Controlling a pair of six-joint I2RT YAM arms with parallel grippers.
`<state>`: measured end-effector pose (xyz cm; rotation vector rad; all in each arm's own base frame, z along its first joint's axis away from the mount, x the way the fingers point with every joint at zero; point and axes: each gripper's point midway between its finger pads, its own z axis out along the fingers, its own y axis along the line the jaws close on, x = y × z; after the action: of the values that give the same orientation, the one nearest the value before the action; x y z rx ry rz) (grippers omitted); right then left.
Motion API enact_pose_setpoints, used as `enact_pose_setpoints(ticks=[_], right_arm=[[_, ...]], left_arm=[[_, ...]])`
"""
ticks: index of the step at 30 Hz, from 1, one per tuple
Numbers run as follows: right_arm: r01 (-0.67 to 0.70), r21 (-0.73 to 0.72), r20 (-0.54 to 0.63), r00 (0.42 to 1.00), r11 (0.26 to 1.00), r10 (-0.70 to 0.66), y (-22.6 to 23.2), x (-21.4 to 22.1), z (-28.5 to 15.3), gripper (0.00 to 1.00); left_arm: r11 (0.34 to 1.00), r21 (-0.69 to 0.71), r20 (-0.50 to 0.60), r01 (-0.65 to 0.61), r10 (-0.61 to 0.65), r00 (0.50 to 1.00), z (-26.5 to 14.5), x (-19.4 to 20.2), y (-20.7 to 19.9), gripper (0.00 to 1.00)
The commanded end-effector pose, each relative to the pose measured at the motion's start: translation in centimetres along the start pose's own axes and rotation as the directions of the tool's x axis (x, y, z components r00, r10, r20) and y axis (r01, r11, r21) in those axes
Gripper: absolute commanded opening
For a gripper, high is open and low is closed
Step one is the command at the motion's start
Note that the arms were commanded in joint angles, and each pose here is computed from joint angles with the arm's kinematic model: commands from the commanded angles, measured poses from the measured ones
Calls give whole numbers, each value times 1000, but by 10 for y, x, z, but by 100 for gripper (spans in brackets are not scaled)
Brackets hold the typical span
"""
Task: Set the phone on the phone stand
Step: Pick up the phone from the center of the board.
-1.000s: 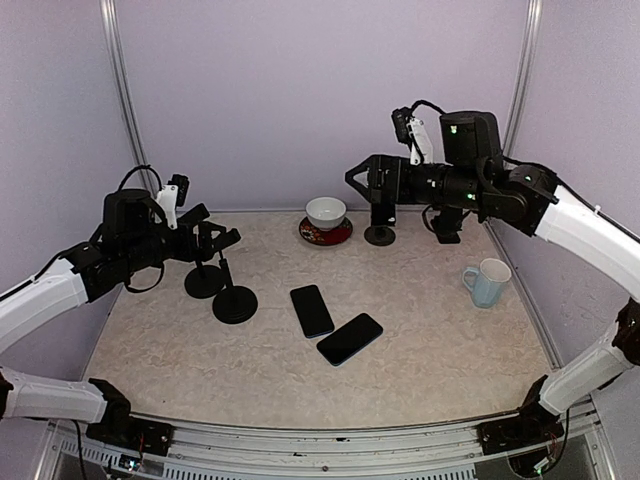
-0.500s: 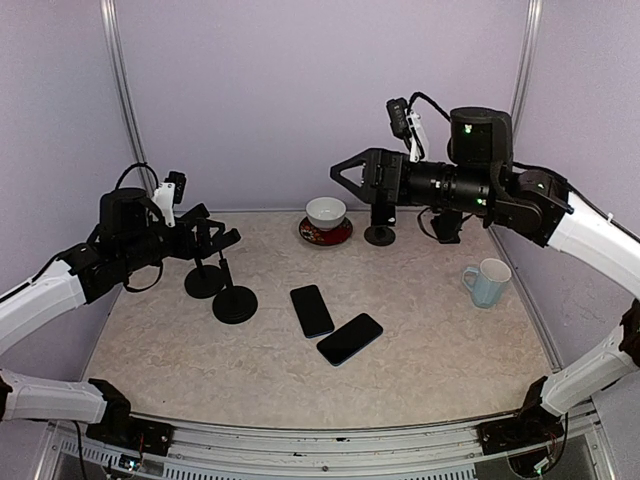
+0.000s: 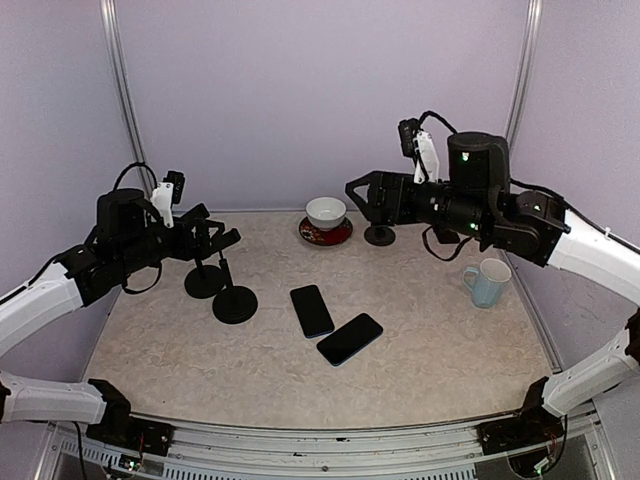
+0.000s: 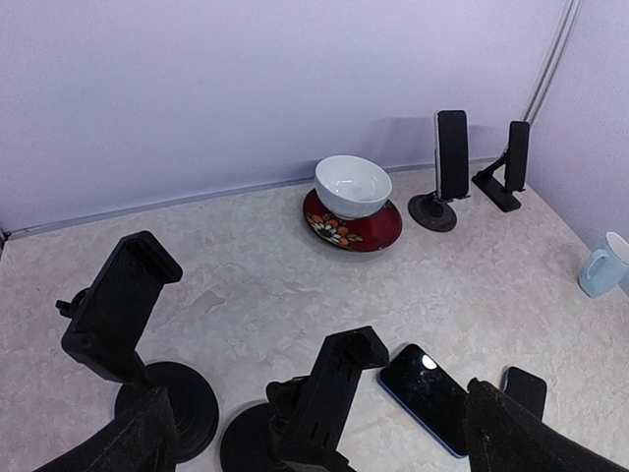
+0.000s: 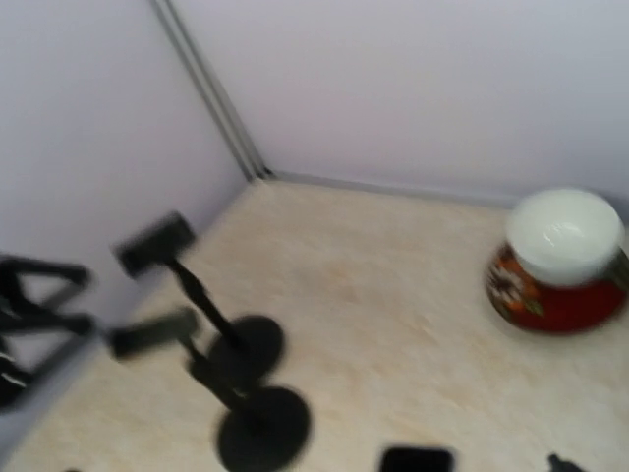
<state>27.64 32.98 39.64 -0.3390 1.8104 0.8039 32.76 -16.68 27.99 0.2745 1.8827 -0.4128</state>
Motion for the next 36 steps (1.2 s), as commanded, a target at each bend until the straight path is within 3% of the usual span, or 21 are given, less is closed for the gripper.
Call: enact_pose_setpoints(ticks=[1,4,9,13,23,36], right_arm=[[16,63,49,999,998,-19,-27,22,-8,100],[10,48,54,998,999,-13,-44,36,-11,100],[119,212,-60,992,970,-108,-76,60,2,100],[164,258,-108,984,952,-140,-85,70,10,100],[186,312,-112,981,932,-159,-102,69,13,100],[162,322,-94,986,933,-138,-119,62,9,100]], left_arm=[[1000,1,72,-7,6,997,-16,-26,-9,99],[1000,2,76,-1,1,997,-20,-30,-15,99],[1000,6,54,-8,8,998,-23,-26,-38,99],[999,-34,5,10,-10,1000,-20,-15,-55,99],[983,-158,-114,93,-112,987,-2,29,-82,99],[970,-180,-208,165,-202,957,39,81,-127,99]])
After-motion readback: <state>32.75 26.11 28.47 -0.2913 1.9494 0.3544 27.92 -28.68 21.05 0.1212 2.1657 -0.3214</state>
